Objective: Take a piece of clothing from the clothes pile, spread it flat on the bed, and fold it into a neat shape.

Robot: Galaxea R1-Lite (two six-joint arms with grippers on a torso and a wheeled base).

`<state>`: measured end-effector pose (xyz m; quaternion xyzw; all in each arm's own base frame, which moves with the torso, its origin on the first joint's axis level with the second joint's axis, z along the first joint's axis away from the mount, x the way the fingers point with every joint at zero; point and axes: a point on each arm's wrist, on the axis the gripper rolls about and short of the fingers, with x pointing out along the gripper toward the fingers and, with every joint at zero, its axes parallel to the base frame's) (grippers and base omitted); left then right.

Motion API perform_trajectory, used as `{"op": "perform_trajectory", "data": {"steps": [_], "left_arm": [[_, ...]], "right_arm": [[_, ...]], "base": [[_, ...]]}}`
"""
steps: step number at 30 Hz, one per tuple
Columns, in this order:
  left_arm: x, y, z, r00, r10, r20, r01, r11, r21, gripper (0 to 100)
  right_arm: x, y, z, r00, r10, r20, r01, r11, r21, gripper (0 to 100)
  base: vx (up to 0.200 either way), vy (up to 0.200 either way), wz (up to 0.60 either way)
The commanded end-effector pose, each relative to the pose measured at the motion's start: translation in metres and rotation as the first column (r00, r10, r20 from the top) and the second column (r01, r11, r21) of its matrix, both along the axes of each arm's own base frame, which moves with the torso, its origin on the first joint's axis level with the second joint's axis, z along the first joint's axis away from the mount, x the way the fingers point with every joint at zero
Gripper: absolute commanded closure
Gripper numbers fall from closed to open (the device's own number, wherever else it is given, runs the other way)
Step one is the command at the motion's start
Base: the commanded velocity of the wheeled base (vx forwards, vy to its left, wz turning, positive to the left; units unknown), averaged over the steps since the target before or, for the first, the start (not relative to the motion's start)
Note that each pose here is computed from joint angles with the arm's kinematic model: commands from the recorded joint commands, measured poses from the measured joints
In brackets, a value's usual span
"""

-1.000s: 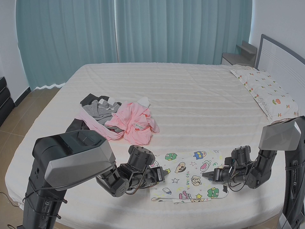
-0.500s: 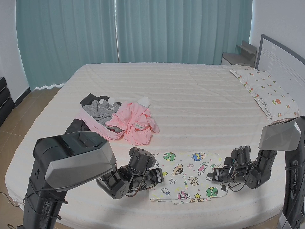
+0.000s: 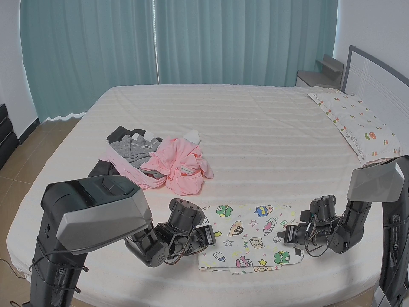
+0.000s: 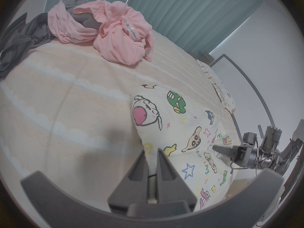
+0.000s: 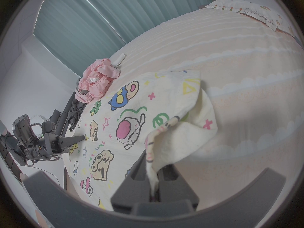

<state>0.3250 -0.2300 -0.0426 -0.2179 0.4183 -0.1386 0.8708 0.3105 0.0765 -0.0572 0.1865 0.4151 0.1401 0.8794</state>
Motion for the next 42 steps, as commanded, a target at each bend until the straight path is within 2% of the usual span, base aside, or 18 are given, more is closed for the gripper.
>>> {"op": "perform_trajectory", "data": {"steps": [1, 34, 42], "left_arm": [[0.0, 0.002, 0.002, 1.0, 0.01, 0.004, -0.01, 1.0, 0.003, 100], [-0.005, 0.016, -0.003, 0.999, 0.038, 0.009, -0.038, 0.999, 0.01, 100], [-0.005, 0.016, -0.004, 0.999, 0.039, 0.011, -0.04, 0.999, 0.01, 100]], "right_arm": [[0.0, 0.0, 0.001, 1.0, -0.002, 0.002, 0.002, 1.0, -0.002, 100], [-0.001, 0.002, 0.003, 1.0, 0.006, 0.009, -0.006, 1.0, -0.005, 100], [-0.002, 0.001, 0.003, 1.0, 0.005, 0.007, -0.005, 1.0, -0.007, 100]], "base": [[0.0, 0.2, 0.0], [0.0, 0.2, 0.0], [0.0, 0.0, 0.0]]}}
